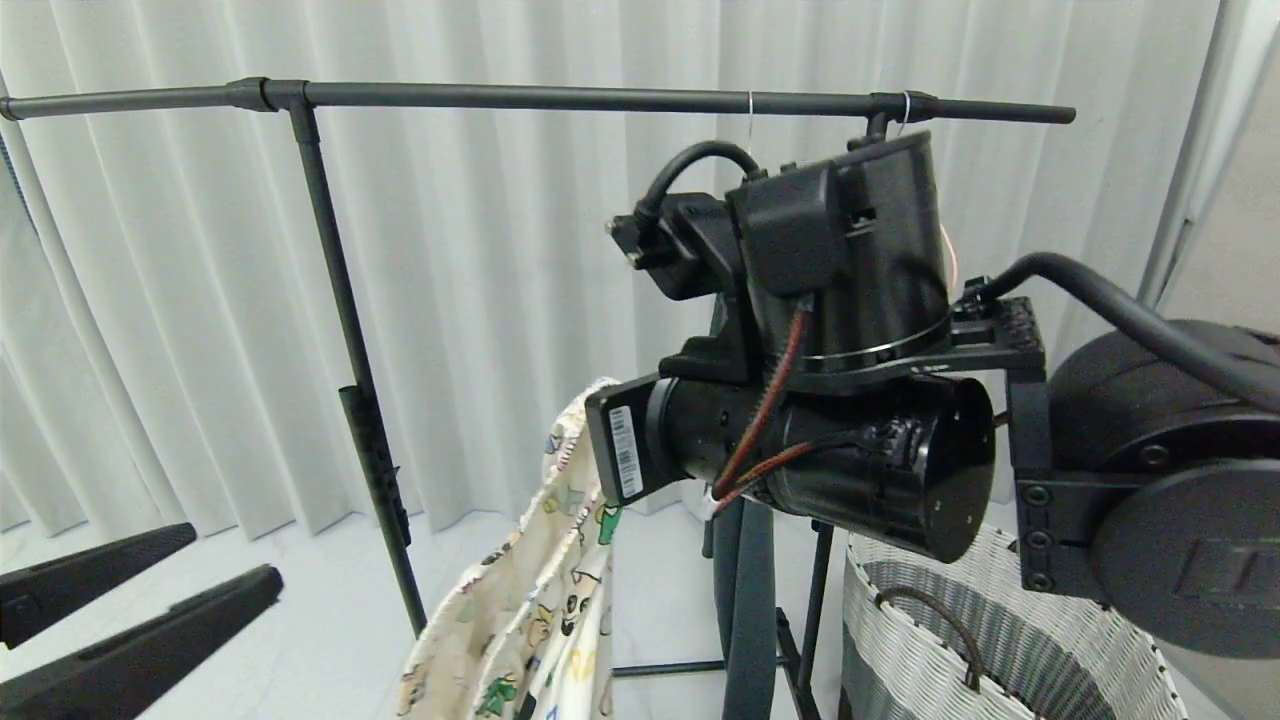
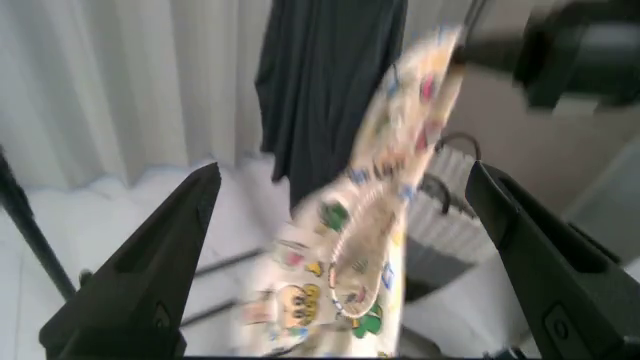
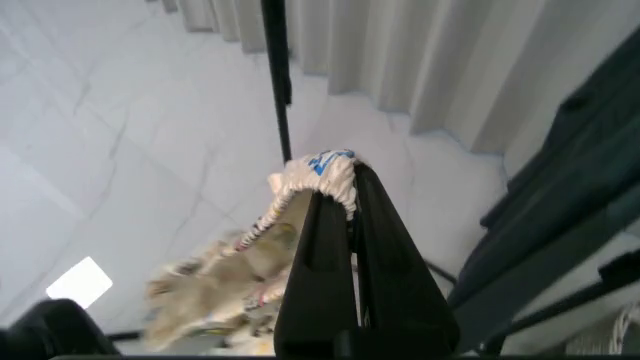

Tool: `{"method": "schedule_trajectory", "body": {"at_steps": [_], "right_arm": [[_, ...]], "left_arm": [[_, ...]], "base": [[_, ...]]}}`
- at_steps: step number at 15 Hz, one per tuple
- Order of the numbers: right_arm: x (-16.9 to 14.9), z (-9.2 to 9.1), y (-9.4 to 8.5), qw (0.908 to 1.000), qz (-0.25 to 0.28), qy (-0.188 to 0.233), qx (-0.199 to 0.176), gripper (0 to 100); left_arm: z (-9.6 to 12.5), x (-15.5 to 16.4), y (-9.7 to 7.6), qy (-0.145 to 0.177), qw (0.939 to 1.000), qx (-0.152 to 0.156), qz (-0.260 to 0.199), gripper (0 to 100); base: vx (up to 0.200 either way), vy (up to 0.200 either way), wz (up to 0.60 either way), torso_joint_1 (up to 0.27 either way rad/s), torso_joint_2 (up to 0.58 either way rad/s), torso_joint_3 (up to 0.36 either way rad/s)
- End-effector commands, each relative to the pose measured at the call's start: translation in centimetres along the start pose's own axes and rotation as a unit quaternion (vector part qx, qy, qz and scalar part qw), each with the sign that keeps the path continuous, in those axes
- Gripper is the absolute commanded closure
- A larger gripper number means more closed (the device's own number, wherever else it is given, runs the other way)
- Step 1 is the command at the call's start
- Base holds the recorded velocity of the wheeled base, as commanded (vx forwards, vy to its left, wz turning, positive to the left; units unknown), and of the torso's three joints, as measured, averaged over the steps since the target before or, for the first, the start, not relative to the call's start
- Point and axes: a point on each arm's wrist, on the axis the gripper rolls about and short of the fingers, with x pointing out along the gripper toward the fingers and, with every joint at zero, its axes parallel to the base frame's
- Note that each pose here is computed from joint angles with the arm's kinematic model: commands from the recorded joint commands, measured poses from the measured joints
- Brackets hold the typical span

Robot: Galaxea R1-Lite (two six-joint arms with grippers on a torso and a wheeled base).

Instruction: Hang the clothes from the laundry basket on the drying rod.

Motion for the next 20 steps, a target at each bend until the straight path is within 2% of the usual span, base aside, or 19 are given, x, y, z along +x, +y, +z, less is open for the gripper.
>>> {"method": "schedule_trajectory", "body": {"at_steps": [1, 5, 7, 8, 13, 16, 18, 20], "right_arm": [[1.0, 0.8, 1.9, 0.9998, 0.018, -0.006, -0.006, 100], [0.8, 1.8, 5.2, 0.9984, 0.054, -0.016, -0.011, 100], [0.7, 2.3, 5.5, 0.9981, 0.056, -0.020, -0.018, 100], [0.8, 2.3, 5.6, 0.9979, 0.056, -0.021, -0.027, 100], [0.9, 2.5, 5.4, 0.9978, 0.052, -0.025, -0.034, 100], [0.6, 2.9, 5.8, 0.9971, 0.059, -0.033, -0.034, 100], [0.1, 3.3, 6.4, 0.9963, 0.067, -0.037, -0.040, 100], [-0.5, 3.8, 7.2, 0.9950, 0.079, -0.045, -0.040, 100]], "left_arm": [[-0.7, 1.6, 0.0, 0.044, 0.9990, 0.002, -0.005, 0], [-1.3, 1.7, -0.7, 0.063, 0.9964, 0.013, -0.054, 0], [-1.4, 1.4, -1.7, 0.070, 0.9914, 0.026, -0.108, 0], [-1.5, 1.5, -1.9, 0.077, 0.9895, 0.029, -0.119, 0], [-1.7, 3.2, -2.4, 0.095, 0.9876, 0.034, -0.120, 0], [-3.9, 3.3, -1.7, 0.123, 0.9885, 0.043, -0.076, 0], [-5.8, 3.3, -1.1, 0.152, 0.9860, 0.049, -0.049, 0], [-6.6, 3.3, -0.8, 0.166, 0.9840, 0.051, -0.040, 0]], "base": [[0.000, 0.000, 0.00, 0.000, 0.00, 0.000], [0.000, 0.000, 0.00, 0.000, 0.00, 0.000], [0.000, 0.000, 0.00, 0.000, 0.00, 0.000], [0.000, 0.000, 0.00, 0.000, 0.00, 0.000], [0.000, 0.000, 0.00, 0.000, 0.00, 0.000], [0.000, 0.000, 0.00, 0.000, 0.00, 0.000], [0.000, 0.000, 0.00, 0.000, 0.00, 0.000], [0.000, 0.000, 0.00, 0.000, 0.00, 0.000]]}}
